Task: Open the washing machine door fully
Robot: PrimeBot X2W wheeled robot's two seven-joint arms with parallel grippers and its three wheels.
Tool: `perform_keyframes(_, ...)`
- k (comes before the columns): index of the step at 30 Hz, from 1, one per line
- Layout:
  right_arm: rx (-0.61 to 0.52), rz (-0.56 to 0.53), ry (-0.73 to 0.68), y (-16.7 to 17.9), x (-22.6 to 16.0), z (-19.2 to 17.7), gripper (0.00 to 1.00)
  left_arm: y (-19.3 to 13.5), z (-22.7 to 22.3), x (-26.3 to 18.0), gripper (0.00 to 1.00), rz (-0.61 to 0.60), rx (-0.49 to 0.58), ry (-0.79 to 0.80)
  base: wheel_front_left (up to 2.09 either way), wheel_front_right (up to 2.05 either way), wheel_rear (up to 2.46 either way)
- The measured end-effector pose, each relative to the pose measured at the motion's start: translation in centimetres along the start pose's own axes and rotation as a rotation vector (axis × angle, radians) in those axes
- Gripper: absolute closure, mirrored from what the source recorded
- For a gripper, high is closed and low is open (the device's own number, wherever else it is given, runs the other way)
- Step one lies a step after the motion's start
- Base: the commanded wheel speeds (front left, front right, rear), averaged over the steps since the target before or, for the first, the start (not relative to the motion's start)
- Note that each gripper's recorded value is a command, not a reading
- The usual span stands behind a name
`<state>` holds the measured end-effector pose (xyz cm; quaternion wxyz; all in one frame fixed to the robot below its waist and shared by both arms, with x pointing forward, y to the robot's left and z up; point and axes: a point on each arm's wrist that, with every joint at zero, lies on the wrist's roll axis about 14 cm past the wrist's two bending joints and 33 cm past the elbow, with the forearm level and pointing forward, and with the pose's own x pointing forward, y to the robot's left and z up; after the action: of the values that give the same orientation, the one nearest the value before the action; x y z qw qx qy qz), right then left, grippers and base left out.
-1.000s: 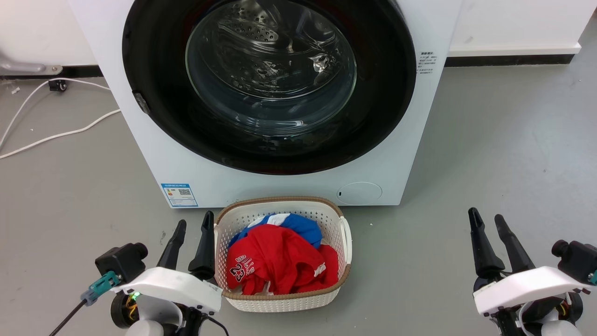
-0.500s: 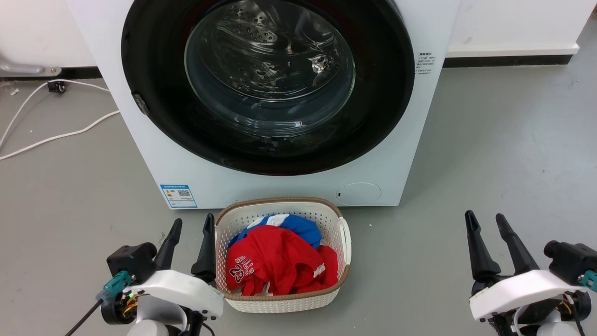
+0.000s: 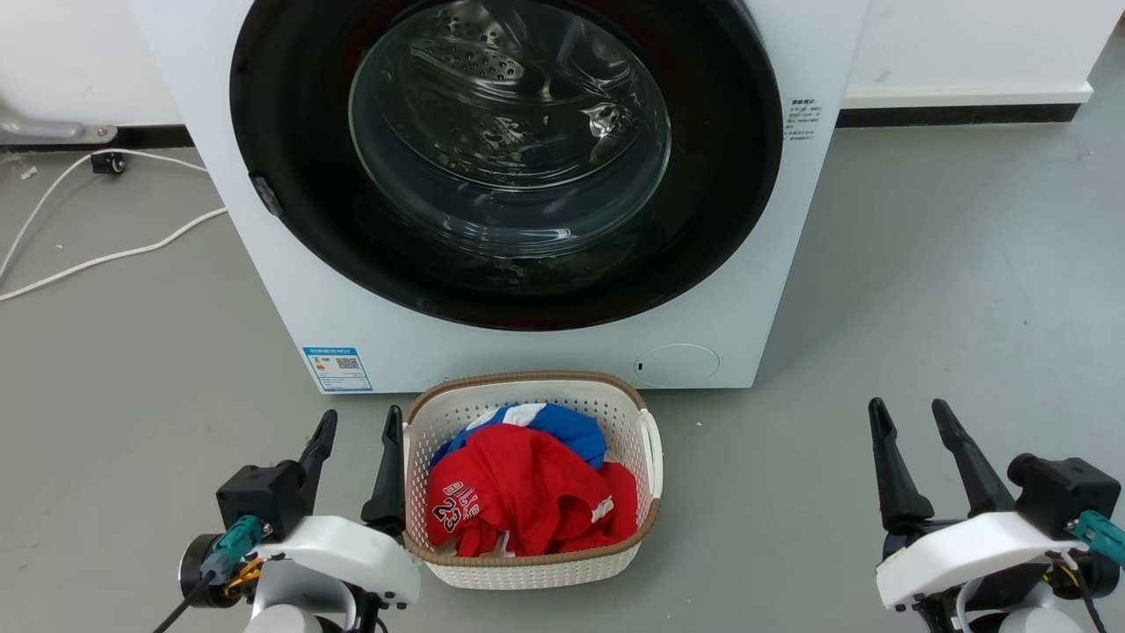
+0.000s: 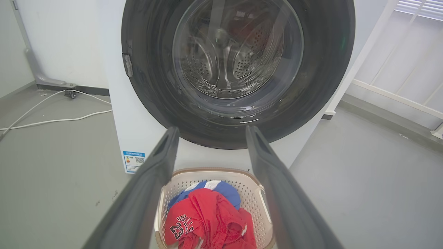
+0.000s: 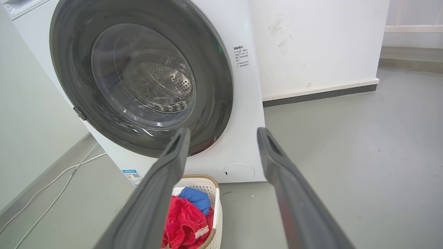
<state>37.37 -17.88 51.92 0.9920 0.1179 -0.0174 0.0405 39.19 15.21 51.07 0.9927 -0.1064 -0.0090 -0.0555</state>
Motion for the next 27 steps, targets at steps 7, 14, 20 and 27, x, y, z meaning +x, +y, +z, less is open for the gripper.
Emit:
perform_keyframes(7, -0.052, 0.012, -0.004, 0.4, 0.0, 0.0, 0.00, -0.3, 0.2, 0.0, 0.00, -0.015, 0.055, -0.016, 0.00, 0.00, 0.00)
perform_keyframes(14, -0.096, 0.021, -0.011, 0.7, 0.1, 0.2, 0.00, -0.9, 0.2, -0.1, 0.00, -0.045, 0.095, -0.025, 0.00, 0.00, 0.00)
perform_keyframes(20, -0.129, 0.027, -0.018, 0.9, 0.1, 0.3, 0.00, -1.0, 0.3, -0.1, 0.00, -0.054, 0.127, -0.035, 0.00, 0.00, 0.00)
perform_keyframes(27, -0.153, 0.025, -0.017, 0.9, 0.1, 0.3, 0.00, -1.0, 0.2, 0.0, 0.00, -0.060, 0.159, -0.041, 0.00, 0.00, 0.00)
